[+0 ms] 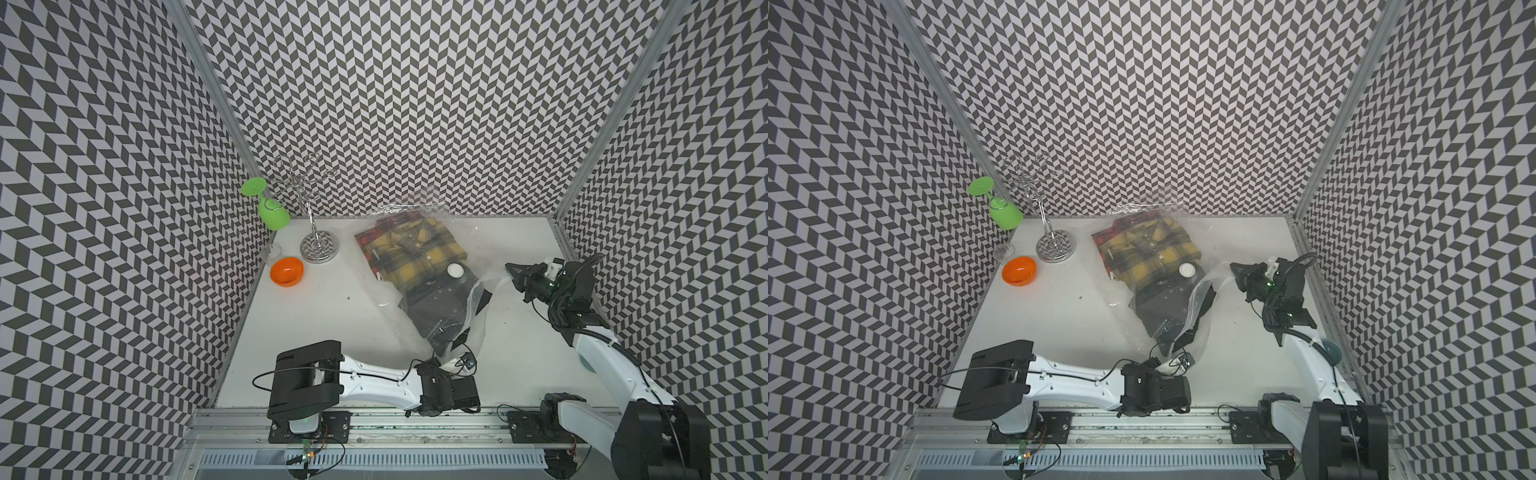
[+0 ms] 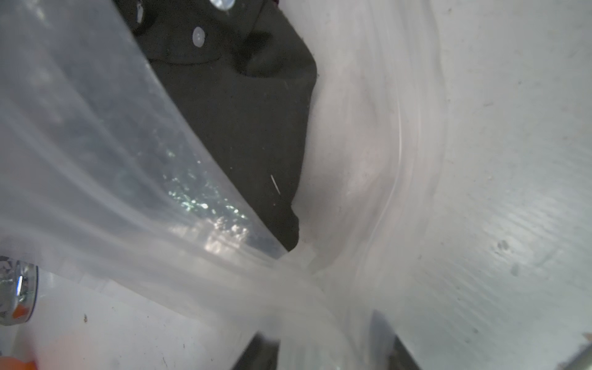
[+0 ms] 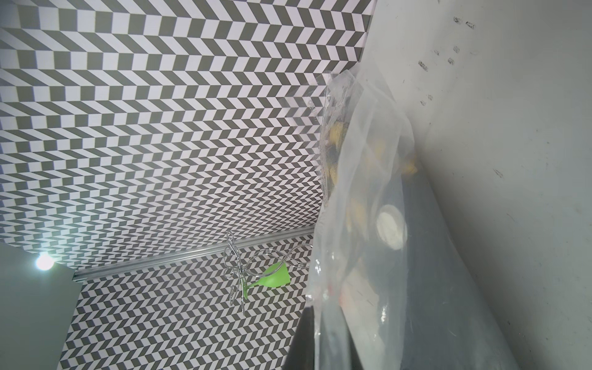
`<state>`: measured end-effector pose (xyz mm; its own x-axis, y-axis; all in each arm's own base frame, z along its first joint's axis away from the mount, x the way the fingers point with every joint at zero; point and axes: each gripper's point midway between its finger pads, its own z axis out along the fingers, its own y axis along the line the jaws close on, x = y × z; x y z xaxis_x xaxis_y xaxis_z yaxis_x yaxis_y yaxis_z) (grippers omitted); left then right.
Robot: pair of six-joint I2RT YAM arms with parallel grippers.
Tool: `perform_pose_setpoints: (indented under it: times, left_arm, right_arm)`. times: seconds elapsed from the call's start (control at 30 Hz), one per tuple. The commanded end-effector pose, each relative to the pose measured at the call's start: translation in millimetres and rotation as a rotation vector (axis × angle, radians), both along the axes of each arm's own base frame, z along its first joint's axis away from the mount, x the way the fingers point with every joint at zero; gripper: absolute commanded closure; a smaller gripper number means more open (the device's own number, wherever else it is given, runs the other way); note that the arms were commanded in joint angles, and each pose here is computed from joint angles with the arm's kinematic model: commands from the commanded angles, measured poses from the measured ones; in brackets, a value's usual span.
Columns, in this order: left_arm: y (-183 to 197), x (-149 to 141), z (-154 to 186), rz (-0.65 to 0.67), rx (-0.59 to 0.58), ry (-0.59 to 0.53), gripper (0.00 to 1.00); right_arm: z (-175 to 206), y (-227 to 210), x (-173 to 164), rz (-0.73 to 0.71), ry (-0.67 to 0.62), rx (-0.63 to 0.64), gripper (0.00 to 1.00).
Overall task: Place the folded shirt into the vacuum bag
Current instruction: Adjust the vacuum bag at the center of the board.
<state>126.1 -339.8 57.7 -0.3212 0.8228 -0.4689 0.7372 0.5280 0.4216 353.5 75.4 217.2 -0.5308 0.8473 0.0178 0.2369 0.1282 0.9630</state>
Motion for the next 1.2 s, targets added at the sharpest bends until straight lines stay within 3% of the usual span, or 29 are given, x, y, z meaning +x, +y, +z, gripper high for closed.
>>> perform_pose_setpoints:
  times: [0.0, 0.1, 0.23, 0.33, 0.43, 0.57, 0.7, 0.87, 1.0, 1.17]
  left_arm:
    - [-10, 3, 26, -0.024, -0.08, -0.051, 0.83]
    - [-9, 2, 29, -0.054, -0.08, -0.053, 1.0]
    - [-2, 7, 49, -0.062, -0.084, -0.098, 1.0]
    - [9, 27, 92, -0.035, -0.142, -0.135, 1.0]
    - [32, 68, 164, 0.024, -0.283, -0.174, 1.0]
    - [76, 129, 291, 0.107, -0.521, -0.296, 1.0]
    - [98, 148, 373, 0.149, -0.652, -0.385, 1.0]
    - [147, 175, 410, 0.261, -0.72, -0.464, 1.0]
    - [131, 177, 408, 0.206, -0.78, -0.384, 1.0]
    - [126, 171, 429, 0.166, -0.84, -0.384, 1.0]
  right_arm:
    - [31, 3, 9, 0.018, -0.102, 0.016, 1.0]
    - [35, 2, 14, 0.011, -0.107, 0.025, 1.0]
    - [57, -1, 28, -0.005, -0.149, 0.042, 1.0]
    - [86, -2, 45, -0.005, -0.191, 0.056, 1.0]
    - [132, -2, 65, 0.006, -0.263, 0.056, 1.0]
    - [211, 3, 85, 0.06, -0.39, 0.053, 1.0]
    - [284, -3, 83, 0.062, -0.523, 0.057, 1.0]
    - [307, -25, 72, -0.01, -0.569, 0.02, 1.0]
    - [291, -20, 72, 0.024, -0.541, 0.054, 1.0]
    - [295, -27, 68, 0.005, -0.553, 0.041, 1.0]
